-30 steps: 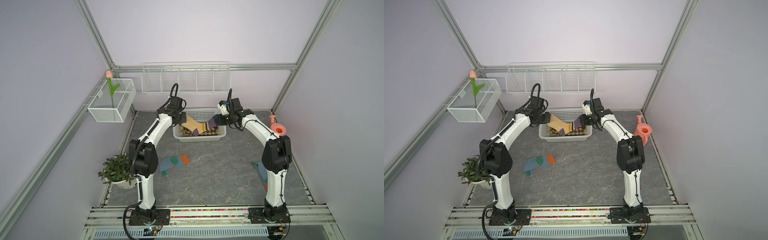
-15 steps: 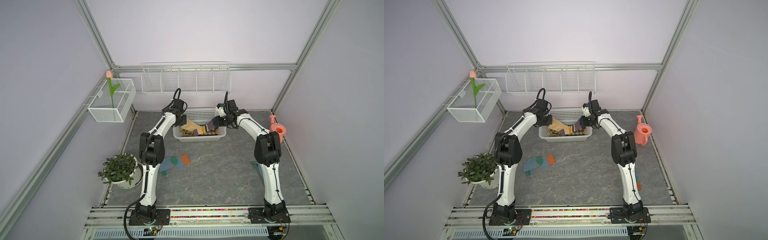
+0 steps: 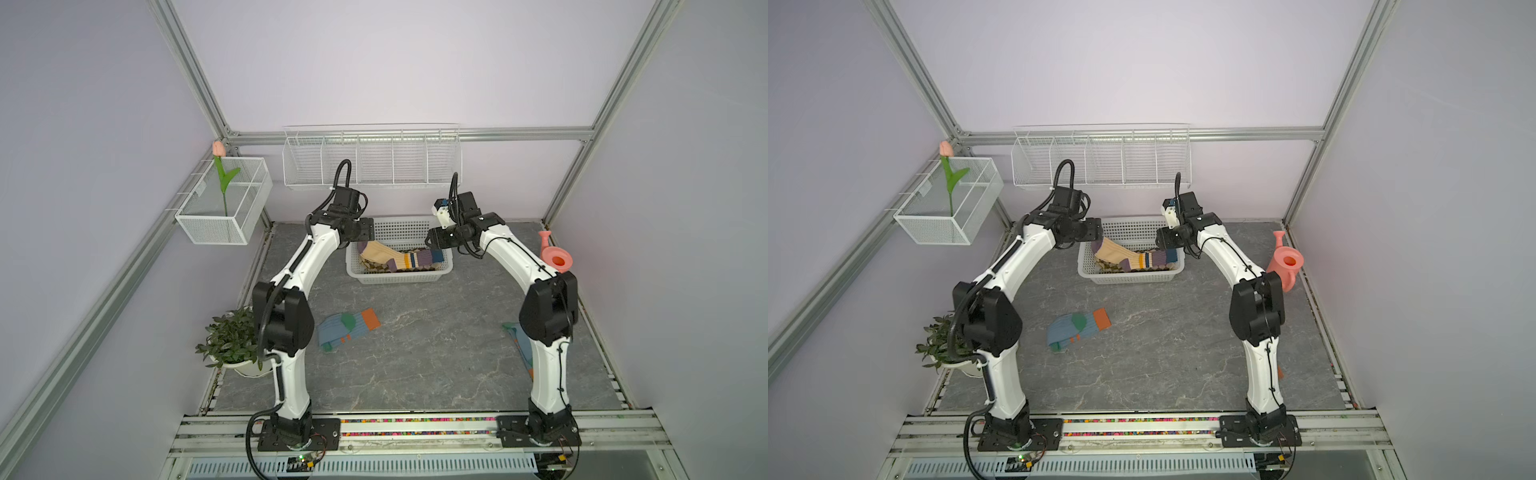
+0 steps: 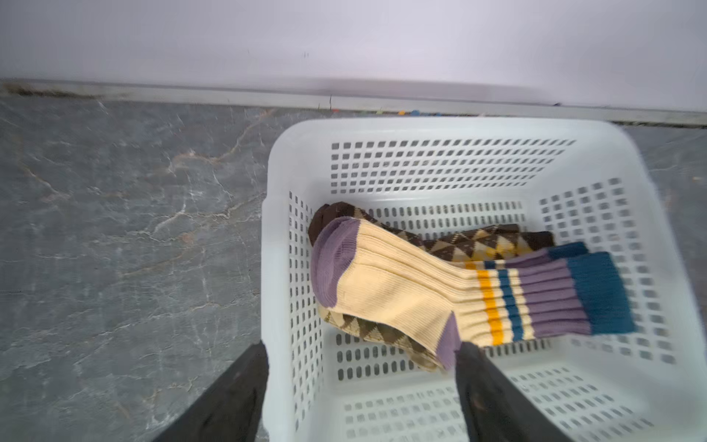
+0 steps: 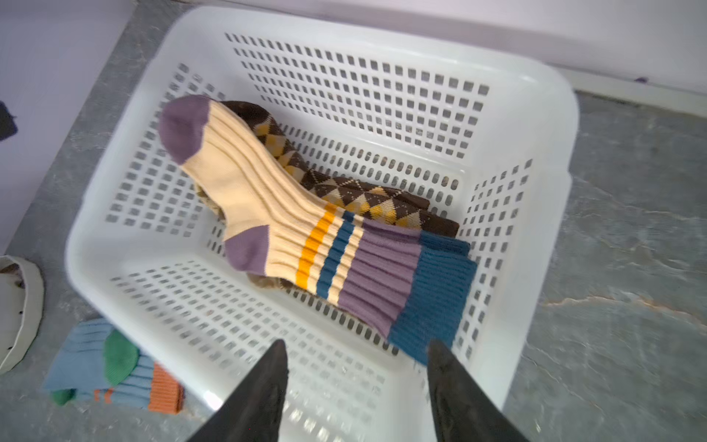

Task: Place the socks together as a pair
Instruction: Place a pair of socks in the bin, then move the sock to the center of the board.

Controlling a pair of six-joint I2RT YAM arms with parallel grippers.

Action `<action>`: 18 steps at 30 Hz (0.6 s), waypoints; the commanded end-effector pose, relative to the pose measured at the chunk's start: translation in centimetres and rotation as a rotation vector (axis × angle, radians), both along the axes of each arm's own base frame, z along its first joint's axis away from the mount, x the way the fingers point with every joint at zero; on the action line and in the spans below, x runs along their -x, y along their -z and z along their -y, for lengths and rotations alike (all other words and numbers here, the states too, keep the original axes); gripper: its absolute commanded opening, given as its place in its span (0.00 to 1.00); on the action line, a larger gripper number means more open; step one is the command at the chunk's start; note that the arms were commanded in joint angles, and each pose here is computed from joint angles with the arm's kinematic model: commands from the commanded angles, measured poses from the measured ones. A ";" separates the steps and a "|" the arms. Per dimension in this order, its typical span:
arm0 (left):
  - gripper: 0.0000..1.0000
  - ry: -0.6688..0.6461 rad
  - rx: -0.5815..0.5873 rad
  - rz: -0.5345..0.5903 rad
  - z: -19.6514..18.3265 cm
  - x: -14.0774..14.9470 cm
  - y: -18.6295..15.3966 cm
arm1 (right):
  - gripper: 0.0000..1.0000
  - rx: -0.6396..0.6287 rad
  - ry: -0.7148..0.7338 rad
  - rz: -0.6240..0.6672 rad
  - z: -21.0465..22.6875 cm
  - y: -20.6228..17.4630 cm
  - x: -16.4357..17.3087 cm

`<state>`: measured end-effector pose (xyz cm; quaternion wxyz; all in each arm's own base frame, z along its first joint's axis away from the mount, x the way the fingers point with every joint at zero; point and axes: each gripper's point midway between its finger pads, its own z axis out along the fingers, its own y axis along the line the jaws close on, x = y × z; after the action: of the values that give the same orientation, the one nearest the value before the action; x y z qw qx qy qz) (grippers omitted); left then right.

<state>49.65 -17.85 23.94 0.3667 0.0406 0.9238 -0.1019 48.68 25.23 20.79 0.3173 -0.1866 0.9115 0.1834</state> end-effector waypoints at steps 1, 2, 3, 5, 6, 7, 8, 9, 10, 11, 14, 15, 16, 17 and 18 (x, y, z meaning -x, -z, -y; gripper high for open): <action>0.80 -0.036 -0.029 0.034 -0.7 3.0 -2.1 | 0.62 0.037 -0.019 0.082 0.3 -3.5 3.0; 0.80 -0.054 -0.052 0.040 -1.3 4.0 -2.3 | 0.63 0.032 -0.023 0.090 0.4 -4.0 3.9; 0.80 -0.071 -0.075 0.038 -1.8 5.4 -2.2 | 0.63 0.023 -0.031 0.090 0.2 -4.1 5.2; 0.80 -0.094 -0.105 0.015 -2.9 8.1 -1.0 | 0.63 -0.009 -0.047 0.085 -0.1 -3.8 7.8; 0.79 -0.112 -0.116 0.001 -3.5 9.5 -0.2 | 0.63 -0.028 -0.059 0.076 -0.3 -3.3 9.4; 0.79 -0.127 -0.133 -0.020 -4.1 11.0 1.0 | 0.63 -0.046 -0.072 0.064 -0.6 -2.6 11.0; 0.79 -0.139 -0.145 -0.041 -4.6 12.4 2.3 | 0.63 -0.063 -0.083 0.057 -0.9 -2.0 12.5; 0.79 -0.149 -0.163 -0.068 -5.1 13.9 4.0 | 0.63 -0.085 -0.095 0.045 -1.2 -1.1 14.0; 0.79 -0.163 -0.171 -0.092 -5.7 15.3 5.5 | 0.63 -0.099 -0.104 0.028 -1.5 -0.1 15.5; 0.79 -0.178 -0.172 -0.111 -6.2 16.3 6.7 | 0.63 -0.112 -0.112 0.017 -1.7 0.6 16.7; 0.81 -0.199 -0.170 -0.158 -7.1 18.6 10.8 | 0.63 -0.117 -0.136 -0.038 -2.1 3.6 20.0; 0.83 -0.201 -0.171 -0.176 -7.2 19.1 12.0 | 0.63 -0.108 -0.142 -0.056 -2.1 4.7 20.8; 0.84 -0.204 -0.176 -0.192 -7.3 19.3 13.1 | 0.63 -0.100 -0.145 -0.073 -2.1 5.7 21.4; 0.84 -0.206 -0.179 -0.204 -7.3 19.4 13.9 | 0.62 -0.093 -0.146 -0.085 -2.0 6.4 21.8; 0.85 -0.212 -0.187 -0.217 -7.4 19.4 14.7 | 0.62 -0.083 -0.151 -0.097 -2.0 7.1 22.2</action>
<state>28.73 -10.05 9.17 0.2353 0.0002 0.9715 0.0304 26.38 26.36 13.02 0.2429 -0.2442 0.9105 0.2288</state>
